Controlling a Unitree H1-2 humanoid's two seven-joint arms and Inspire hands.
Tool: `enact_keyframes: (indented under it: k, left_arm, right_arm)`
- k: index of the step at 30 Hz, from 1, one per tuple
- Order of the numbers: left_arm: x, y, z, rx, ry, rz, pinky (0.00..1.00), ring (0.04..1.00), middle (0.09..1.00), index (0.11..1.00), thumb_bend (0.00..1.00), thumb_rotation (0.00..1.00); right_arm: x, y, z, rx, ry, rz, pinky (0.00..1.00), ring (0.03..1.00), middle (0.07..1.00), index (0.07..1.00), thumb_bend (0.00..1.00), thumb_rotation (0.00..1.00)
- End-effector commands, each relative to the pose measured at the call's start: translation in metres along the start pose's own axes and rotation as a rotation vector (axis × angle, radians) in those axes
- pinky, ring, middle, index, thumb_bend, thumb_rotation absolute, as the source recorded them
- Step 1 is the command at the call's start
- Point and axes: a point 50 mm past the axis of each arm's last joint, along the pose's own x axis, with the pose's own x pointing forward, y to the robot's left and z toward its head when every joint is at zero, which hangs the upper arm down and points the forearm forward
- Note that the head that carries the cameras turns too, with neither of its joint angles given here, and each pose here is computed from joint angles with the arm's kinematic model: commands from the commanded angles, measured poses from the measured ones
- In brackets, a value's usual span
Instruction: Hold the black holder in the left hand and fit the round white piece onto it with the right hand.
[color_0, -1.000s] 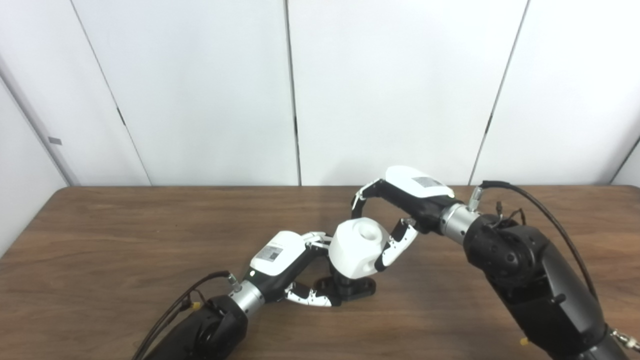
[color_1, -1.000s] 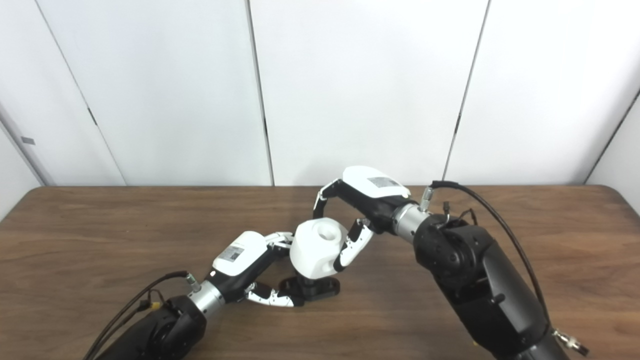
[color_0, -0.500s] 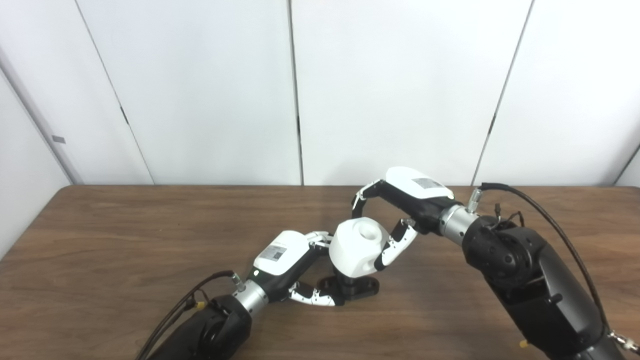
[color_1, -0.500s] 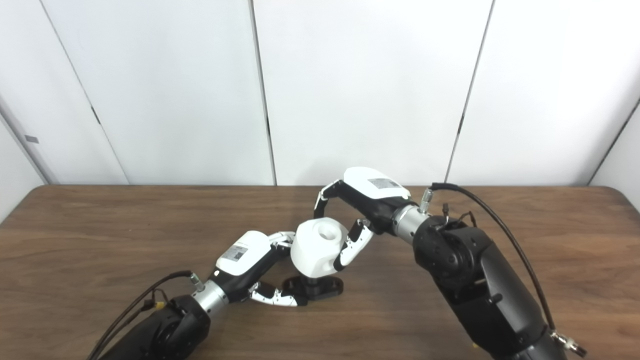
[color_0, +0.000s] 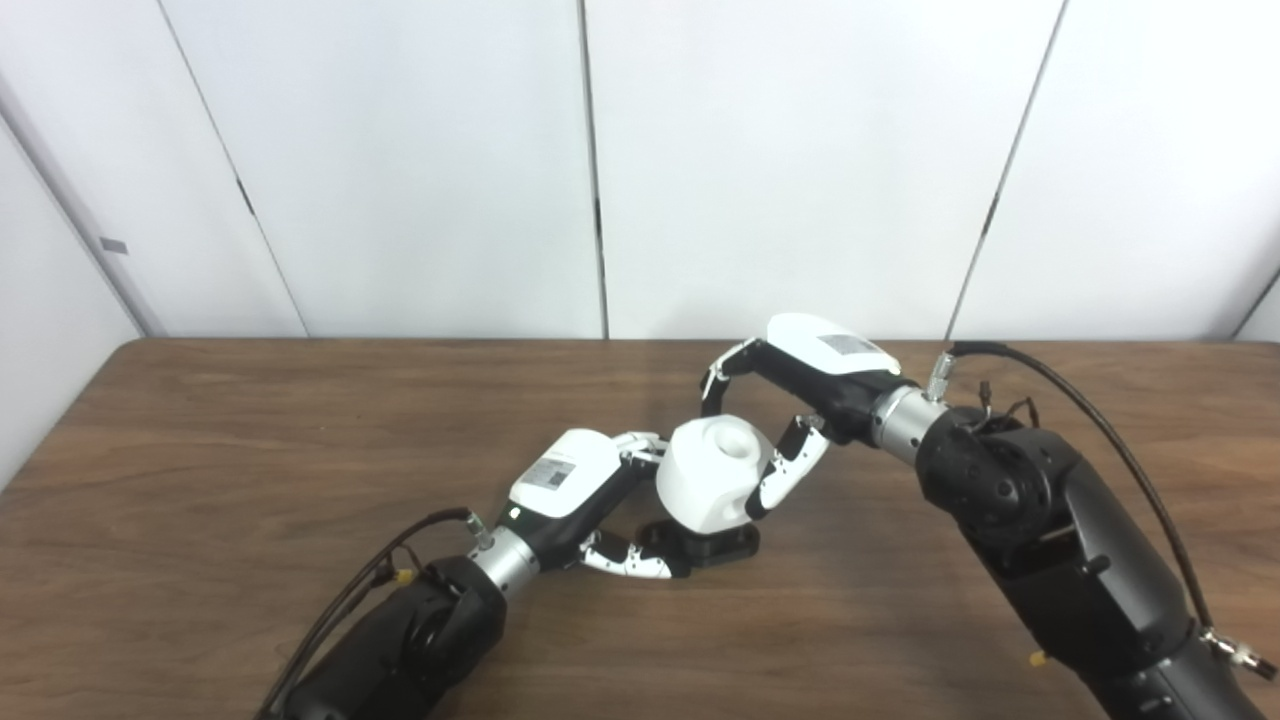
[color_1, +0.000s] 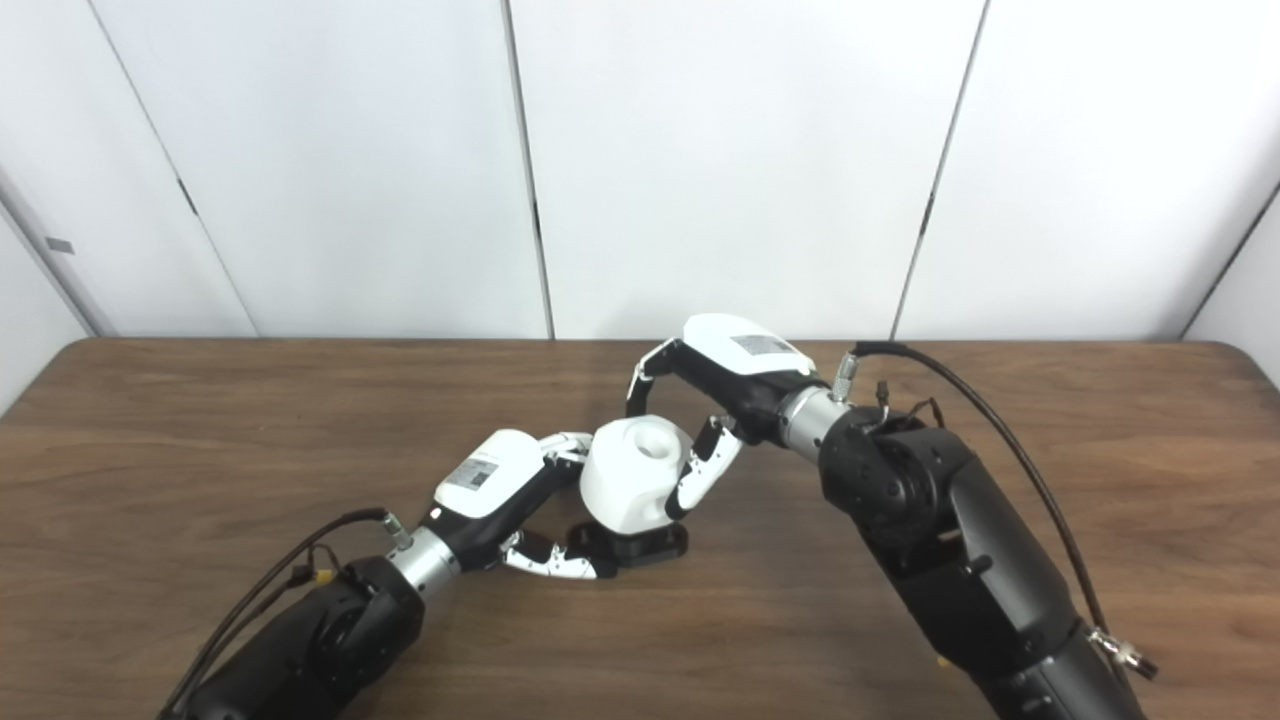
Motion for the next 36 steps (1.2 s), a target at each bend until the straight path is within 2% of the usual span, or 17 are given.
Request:
enact_keyframes:
  k: [1, 20, 36]
  left_arm:
    - [-0.014, -0.037, 0.003, 0.001, 0.028, -0.198, 0.68, 0.852, 0.81, 0.49, 0.52, 0.07]
    - [-0.012, -0.038, 0.007, -0.001, 0.025, -0.195, 0.68, 0.849, 0.809, 0.49, 0.52, 0.07]
    - [-0.009, -0.038, 0.007, -0.004, 0.022, -0.187, 0.67, 0.845, 0.802, 0.49, 0.52, 0.07]
  right_arm:
    - [0.002, -0.015, 0.013, -0.028, -0.054, -0.05, 0.83, 0.857, 0.762, 0.481, 0.52, 0.13]
    - [0.011, -0.001, 0.011, 0.002, -0.041, -0.021, 0.84, 0.845, 0.763, 0.482, 0.52, 0.13]
    - [0.017, 0.01, 0.017, 0.003, -0.061, 0.005, 0.85, 0.844, 0.765, 0.482, 0.52, 0.13]
